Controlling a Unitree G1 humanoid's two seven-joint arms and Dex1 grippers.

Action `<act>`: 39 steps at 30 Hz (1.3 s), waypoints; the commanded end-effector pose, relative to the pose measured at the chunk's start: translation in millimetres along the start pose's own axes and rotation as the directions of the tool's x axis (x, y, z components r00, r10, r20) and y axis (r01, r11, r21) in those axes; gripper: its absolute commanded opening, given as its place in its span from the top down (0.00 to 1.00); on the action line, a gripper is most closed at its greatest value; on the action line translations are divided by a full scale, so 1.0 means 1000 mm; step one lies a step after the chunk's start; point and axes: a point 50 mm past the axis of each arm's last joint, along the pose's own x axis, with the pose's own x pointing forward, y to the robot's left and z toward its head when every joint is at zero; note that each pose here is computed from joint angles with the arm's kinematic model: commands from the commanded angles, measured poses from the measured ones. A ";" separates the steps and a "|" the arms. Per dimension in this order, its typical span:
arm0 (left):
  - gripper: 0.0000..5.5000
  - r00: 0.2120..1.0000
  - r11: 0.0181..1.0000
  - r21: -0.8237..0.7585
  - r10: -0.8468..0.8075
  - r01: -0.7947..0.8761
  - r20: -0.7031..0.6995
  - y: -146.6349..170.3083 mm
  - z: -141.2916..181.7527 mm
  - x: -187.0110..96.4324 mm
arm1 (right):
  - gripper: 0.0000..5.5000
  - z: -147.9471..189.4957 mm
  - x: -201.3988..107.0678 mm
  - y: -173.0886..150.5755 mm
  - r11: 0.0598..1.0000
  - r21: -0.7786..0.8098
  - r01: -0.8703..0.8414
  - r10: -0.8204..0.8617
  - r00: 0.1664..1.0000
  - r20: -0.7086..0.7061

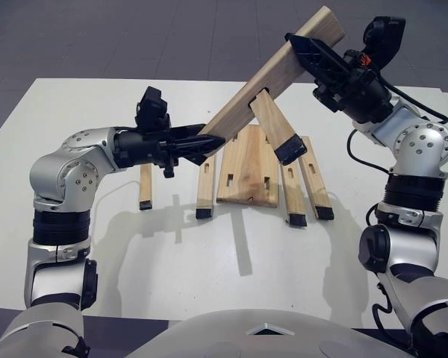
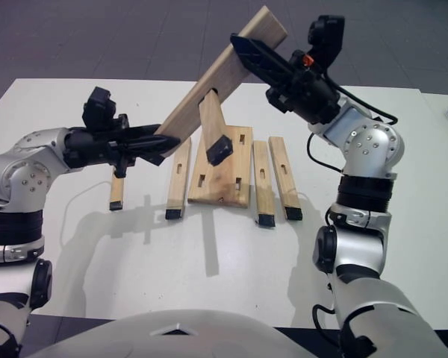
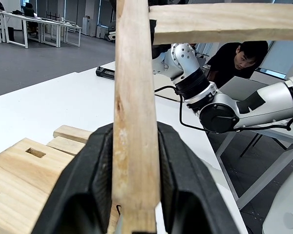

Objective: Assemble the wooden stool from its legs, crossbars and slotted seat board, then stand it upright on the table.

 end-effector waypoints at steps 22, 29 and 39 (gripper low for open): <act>0.31 0.874 0.875 -0.053 0.483 -0.481 0.047 -0.003 -0.044 -0.042 | 0.81 0.045 -0.039 0.017 0.713 -0.105 0.693 -0.646 0.708 0.287; 0.11 0.464 0.511 -0.245 0.857 -0.824 0.225 0.026 -0.045 -0.026 | 0.81 0.003 -0.065 0.035 0.422 0.178 0.889 -0.888 0.366 0.279; 0.02 0.044 0.219 -0.481 0.937 -0.849 0.348 0.055 -0.019 -0.032 | 0.81 -0.036 -0.060 0.041 0.321 0.262 0.910 -0.947 0.310 0.083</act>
